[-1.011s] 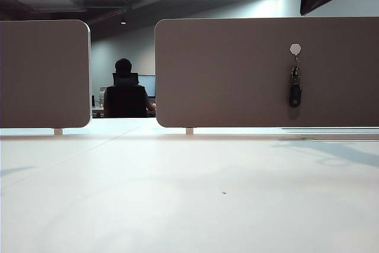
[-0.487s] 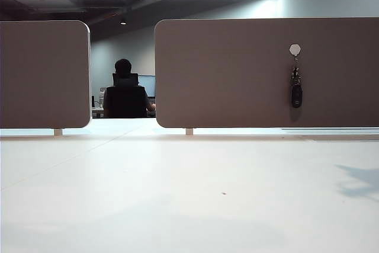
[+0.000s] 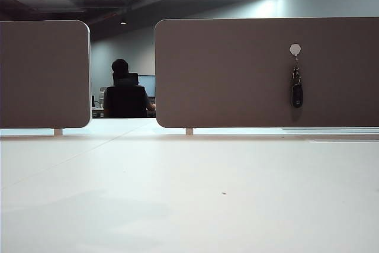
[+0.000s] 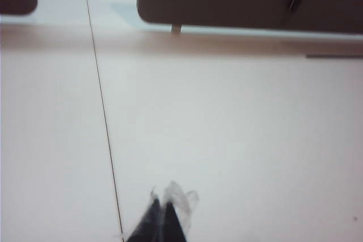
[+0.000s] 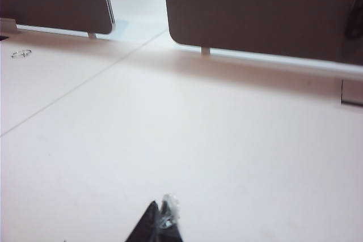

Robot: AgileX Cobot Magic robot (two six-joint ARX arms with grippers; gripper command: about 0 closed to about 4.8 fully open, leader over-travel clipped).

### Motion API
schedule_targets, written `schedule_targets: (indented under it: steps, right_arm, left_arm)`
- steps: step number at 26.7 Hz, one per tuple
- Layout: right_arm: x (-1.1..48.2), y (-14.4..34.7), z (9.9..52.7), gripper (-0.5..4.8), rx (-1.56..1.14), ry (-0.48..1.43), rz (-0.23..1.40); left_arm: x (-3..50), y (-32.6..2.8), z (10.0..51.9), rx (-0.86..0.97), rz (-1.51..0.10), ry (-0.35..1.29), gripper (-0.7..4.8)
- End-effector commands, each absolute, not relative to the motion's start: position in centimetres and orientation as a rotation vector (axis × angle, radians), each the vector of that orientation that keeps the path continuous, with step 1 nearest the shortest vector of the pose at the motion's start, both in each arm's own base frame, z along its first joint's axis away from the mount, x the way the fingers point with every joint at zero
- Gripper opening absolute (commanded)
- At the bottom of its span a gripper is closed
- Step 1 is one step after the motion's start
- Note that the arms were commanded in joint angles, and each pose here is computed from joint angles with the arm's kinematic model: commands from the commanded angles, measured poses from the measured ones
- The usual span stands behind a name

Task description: Hang the bunch of keys on the hook.

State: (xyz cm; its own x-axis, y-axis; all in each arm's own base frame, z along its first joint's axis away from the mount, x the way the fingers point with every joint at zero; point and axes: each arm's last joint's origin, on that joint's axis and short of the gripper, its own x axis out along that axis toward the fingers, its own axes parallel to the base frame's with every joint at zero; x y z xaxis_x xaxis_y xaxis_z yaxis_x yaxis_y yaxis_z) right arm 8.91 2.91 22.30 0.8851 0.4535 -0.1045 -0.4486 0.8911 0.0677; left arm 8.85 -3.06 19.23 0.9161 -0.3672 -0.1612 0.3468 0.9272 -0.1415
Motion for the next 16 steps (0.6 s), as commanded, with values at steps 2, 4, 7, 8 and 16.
schedule_targets:
  steps: [2,4,7,8,16]
  right_arm:
    - [8.8,2.9,20.8,-0.09,0.062,0.117,0.47]
    - [8.8,2.9,20.1,-0.09,0.081,0.13,0.469]
    - [9.0,2.9,18.6,-0.09,0.128,0.175,0.464]
    - [9.0,3.0,18.2,-0.09,0.128,0.187,0.464]
    - [9.4,3.0,15.0,-0.09,0.125,0.265,0.445]
  left_arm:
    - [9.1,-3.1,18.2,-0.117,-0.372,0.199,-0.06]
    - [9.1,-3.2,17.6,-0.115,-0.369,0.216,-0.06]
    - [9.3,-3.2,16.8,-0.159,-0.365,0.236,-0.06]
    - [9.3,-3.2,16.6,-0.191,-0.361,0.243,-0.06]
    - [9.5,-3.3,14.8,-0.254,-0.346,0.299,-0.06]
